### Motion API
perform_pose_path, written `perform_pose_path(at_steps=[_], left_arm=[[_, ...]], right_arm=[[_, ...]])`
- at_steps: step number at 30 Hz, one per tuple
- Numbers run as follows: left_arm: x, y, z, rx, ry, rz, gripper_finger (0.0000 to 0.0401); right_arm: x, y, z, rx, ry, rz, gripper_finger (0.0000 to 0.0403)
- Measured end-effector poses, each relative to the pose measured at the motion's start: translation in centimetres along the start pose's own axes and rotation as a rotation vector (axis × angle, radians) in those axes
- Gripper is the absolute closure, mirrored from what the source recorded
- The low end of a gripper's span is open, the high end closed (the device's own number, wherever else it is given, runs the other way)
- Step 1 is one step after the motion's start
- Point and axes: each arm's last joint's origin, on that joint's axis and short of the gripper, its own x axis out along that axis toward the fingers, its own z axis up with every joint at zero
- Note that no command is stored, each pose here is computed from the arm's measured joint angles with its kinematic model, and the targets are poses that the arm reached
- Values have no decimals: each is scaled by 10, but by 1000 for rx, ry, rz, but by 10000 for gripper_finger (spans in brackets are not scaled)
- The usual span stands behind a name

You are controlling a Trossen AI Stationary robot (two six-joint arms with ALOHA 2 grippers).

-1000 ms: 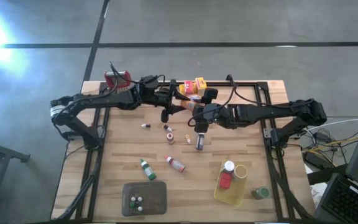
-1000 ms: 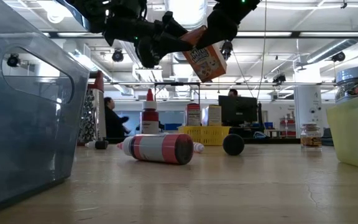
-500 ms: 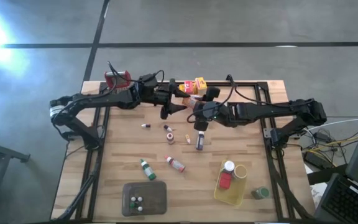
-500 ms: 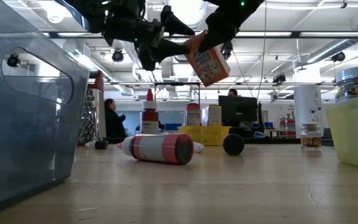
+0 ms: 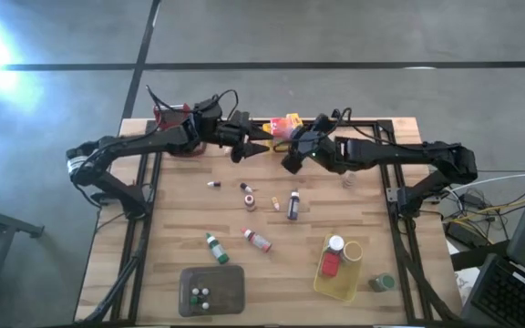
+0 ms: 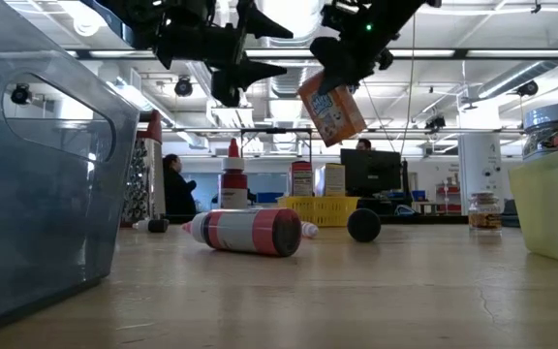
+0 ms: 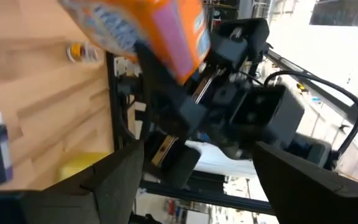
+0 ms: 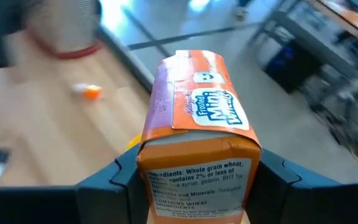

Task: Pick & Place Kitchen Items
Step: Put the orange cereal box into the top yellow bin

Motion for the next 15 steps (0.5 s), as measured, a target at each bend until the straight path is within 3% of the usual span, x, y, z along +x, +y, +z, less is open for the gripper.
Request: perform_pose_path(at_steps=[7, 15], left_arm=[[0, 2, 0, 52, 2, 17, 96], [0, 2, 0, 54, -1, 17, 96]], right_arm=[[13, -19, -2, 130, -6, -197, 211], [40, -44, -22, 266, -14, -317, 226]])
